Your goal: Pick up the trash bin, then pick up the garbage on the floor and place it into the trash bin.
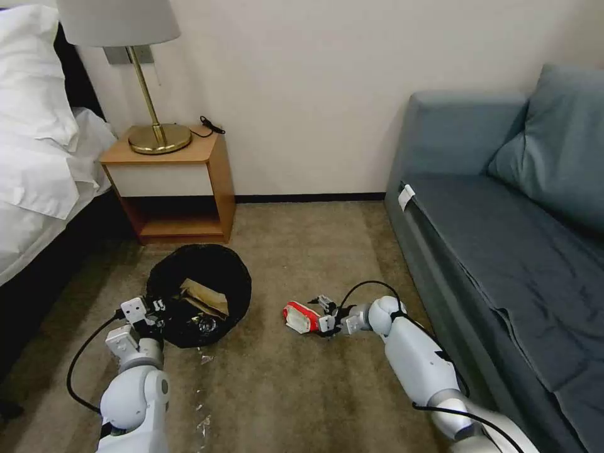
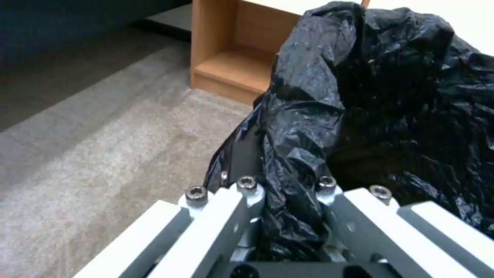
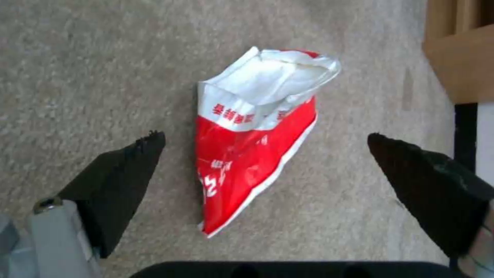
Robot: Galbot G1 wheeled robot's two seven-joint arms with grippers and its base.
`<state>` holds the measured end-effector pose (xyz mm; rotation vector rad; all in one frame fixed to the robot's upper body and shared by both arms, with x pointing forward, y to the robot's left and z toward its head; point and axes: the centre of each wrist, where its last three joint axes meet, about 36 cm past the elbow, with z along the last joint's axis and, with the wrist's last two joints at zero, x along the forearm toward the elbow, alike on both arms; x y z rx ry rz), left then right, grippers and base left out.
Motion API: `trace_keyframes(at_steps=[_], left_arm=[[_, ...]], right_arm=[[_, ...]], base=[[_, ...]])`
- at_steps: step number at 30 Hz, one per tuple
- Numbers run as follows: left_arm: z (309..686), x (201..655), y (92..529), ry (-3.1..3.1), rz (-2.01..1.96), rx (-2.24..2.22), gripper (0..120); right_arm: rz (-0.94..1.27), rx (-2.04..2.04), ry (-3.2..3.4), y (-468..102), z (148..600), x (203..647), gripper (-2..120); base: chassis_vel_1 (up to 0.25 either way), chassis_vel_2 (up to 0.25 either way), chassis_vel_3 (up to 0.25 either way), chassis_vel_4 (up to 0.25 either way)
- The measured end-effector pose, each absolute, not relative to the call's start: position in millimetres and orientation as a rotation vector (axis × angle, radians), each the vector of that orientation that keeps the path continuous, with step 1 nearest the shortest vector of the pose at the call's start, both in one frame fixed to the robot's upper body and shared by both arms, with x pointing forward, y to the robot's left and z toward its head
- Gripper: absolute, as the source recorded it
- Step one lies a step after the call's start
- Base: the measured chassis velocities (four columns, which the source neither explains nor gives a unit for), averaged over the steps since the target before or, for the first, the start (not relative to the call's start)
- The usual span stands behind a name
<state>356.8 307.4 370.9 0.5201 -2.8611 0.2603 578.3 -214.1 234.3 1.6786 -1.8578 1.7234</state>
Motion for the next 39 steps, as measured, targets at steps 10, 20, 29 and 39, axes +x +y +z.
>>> trace_keyframes(at_steps=[10,20,29,39], left_arm=[[373.7,350.2,309.5,-2.866,0.255,0.526,3],[372.5,338.1,315.5,-2.864,0.255,0.542,3],[372.3,327.7,318.8,-2.865,0.255,0.548,3],[378.0,324.5,317.3,-2.878,0.252,0.547,3]], right_arm=[[1.746,1.613,-1.905,-192.5,208.9,568.0,100],[1.699,1.507,-1.906,-182.5,184.1,554.1,100],[1.678,1.444,-1.953,-165.7,178.2,547.4,90],[1.608,1.366,-2.049,-145.5,171.1,537.8,55]], base=[[0.0,0.0,0.0,0.0],[0.0,0.0,0.0,0.0],[0.0,0.0,0.0,0.0],[0.0,0.0,0.0,0.0]])
